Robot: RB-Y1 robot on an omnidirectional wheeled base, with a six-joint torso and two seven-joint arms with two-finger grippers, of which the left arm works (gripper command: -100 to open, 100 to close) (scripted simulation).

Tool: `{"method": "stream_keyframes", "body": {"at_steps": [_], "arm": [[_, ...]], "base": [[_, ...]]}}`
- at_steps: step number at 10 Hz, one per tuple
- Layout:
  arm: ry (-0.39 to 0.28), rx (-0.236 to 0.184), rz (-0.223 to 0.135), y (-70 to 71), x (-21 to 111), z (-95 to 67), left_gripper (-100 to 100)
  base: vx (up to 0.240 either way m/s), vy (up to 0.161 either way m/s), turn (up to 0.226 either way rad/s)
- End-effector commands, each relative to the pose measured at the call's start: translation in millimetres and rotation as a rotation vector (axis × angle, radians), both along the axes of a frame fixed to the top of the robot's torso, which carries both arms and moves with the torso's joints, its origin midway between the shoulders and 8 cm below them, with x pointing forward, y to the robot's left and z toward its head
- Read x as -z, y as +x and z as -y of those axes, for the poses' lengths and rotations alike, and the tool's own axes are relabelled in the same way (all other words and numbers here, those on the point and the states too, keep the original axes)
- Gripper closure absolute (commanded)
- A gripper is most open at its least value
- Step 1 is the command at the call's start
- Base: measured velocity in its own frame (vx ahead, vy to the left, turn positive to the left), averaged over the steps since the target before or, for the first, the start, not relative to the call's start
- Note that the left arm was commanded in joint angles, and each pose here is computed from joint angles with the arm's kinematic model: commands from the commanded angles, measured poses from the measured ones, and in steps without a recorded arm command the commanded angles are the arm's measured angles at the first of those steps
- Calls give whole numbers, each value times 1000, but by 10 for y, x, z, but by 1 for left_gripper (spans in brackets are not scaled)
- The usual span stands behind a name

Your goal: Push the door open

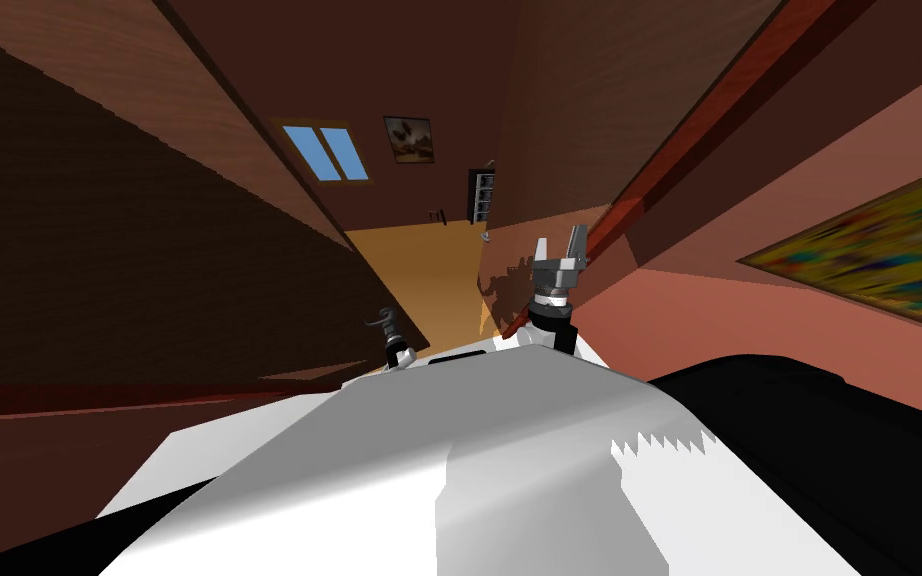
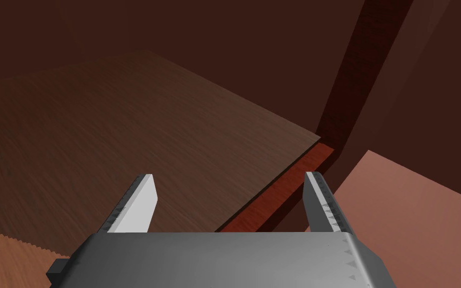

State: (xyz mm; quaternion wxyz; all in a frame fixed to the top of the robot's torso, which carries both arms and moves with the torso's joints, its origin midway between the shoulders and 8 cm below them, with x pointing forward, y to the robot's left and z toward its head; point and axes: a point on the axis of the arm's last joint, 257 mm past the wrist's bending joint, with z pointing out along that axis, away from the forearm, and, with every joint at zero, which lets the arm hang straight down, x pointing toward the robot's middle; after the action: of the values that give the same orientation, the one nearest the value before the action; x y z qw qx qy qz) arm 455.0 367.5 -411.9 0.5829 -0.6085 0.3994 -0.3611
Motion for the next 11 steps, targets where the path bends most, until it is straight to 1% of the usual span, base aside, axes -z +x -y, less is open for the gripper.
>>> {"method": "stream_keyframes", "body": {"at_steps": [1,3,7,8,11], "arm": [[25,-1,13,123,-138,-182,-100],[30,4,8,208,-183,-239,-100],[30,4,8,208,-183,-239,-100],[21,15,-1,340,-220,-225,-100],[14,20,-4,380,-224,-195,-100]], "base": [[-29,-11,24],[-28,-12,17],[-2,4,5],[-32,-2,65],[-21,6,23]]}}
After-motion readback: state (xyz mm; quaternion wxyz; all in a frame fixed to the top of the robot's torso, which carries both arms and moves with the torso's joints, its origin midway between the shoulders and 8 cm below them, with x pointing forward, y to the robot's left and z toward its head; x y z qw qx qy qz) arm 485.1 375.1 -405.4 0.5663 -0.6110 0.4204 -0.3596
